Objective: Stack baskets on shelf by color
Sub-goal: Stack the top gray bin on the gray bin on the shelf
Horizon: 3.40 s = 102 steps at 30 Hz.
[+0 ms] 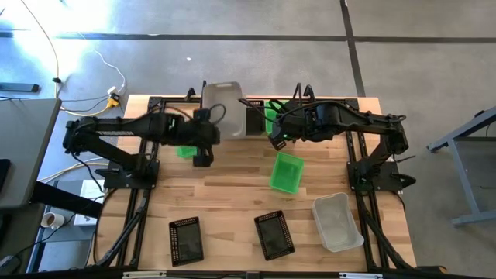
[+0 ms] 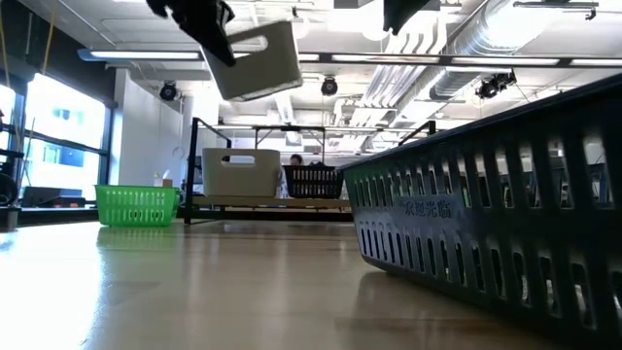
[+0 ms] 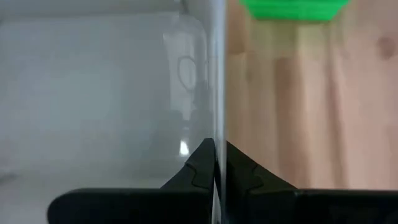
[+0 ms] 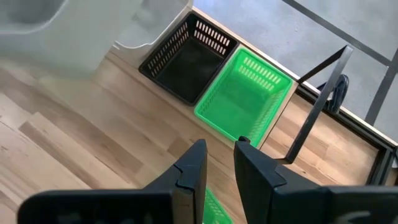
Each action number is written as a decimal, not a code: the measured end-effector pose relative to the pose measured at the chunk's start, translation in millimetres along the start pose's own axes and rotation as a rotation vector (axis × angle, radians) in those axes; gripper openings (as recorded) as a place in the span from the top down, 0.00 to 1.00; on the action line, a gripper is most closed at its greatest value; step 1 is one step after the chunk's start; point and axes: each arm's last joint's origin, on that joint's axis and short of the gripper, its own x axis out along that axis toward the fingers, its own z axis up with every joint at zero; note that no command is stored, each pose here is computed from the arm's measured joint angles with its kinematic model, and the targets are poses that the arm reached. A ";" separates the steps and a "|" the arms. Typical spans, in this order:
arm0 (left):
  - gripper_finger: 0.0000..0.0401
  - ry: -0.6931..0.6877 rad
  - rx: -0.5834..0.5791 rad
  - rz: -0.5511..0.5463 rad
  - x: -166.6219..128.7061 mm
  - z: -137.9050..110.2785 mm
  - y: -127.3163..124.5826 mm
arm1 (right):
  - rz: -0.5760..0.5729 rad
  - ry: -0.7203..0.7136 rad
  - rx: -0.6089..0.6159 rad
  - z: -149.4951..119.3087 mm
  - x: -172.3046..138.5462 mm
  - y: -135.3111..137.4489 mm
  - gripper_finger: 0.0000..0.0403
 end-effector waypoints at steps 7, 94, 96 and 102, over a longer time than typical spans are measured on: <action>1.00 0.048 0.003 0.015 11.5 -13.4 38.1 | -0.012 -0.012 -0.027 0.5 0.1 -0.5 0.83; 0.73 0.333 -0.016 -0.135 74.0 -46.1 78.4 | -0.037 -0.004 -0.088 7.2 6.1 -8.2 0.83; 0.68 0.346 -0.014 -0.111 74.0 -46.4 79.1 | -0.037 -0.004 -0.092 7.2 6.1 -8.2 0.83; 0.59 0.351 -0.044 -0.095 72.6 -45.5 80.2 | -0.037 -0.004 -0.092 7.2 6.1 -8.2 0.83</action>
